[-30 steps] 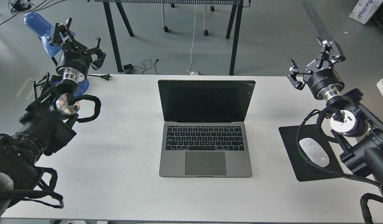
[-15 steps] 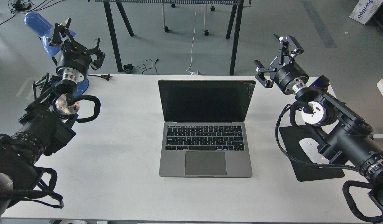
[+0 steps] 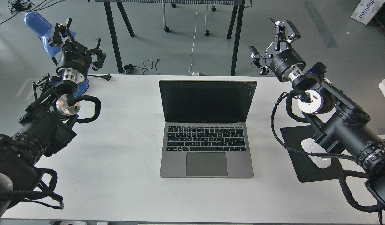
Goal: Close notebook with right arm
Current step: 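Raise the right gripper and move it toward the laptop's screen top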
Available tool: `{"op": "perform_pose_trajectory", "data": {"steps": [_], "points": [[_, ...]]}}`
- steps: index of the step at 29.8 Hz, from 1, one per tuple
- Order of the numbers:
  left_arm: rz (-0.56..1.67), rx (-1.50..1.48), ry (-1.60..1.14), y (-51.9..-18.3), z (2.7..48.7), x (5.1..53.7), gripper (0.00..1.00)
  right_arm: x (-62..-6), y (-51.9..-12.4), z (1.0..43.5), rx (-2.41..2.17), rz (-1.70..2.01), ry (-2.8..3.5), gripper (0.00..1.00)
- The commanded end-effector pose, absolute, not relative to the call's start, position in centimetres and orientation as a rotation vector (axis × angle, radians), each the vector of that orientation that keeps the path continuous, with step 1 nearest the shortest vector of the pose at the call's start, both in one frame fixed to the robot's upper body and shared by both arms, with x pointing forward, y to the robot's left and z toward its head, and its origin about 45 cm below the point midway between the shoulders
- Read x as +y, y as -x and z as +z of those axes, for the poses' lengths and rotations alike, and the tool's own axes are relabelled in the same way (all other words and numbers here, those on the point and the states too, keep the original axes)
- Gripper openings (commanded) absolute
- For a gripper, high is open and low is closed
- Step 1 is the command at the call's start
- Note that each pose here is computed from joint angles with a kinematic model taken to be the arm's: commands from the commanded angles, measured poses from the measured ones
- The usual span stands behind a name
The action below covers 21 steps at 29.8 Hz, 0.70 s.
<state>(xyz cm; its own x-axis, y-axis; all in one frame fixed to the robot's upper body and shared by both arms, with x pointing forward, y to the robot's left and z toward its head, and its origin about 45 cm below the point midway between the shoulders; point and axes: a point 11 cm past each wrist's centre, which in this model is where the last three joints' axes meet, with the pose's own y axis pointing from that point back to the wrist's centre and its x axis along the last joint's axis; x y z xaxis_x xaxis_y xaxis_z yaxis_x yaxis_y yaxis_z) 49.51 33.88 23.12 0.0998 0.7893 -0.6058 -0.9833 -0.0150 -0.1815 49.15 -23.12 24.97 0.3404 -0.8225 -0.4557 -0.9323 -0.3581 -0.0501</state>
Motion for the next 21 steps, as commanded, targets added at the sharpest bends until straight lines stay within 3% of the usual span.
{"op": "perform_pose_trajectory", "data": {"steps": [1,21], "points": [[1.458,0.373,0.654,-49.5,23.1,33.9,1.00,-22.4,-49.6,25.2,1.560,0.519,2.304,1.00],[1.458,0.373,0.654,-49.5,23.1,33.9,1.00,-21.6,-49.1,22.6,1.594,0.578,2.330,1.00]]}}
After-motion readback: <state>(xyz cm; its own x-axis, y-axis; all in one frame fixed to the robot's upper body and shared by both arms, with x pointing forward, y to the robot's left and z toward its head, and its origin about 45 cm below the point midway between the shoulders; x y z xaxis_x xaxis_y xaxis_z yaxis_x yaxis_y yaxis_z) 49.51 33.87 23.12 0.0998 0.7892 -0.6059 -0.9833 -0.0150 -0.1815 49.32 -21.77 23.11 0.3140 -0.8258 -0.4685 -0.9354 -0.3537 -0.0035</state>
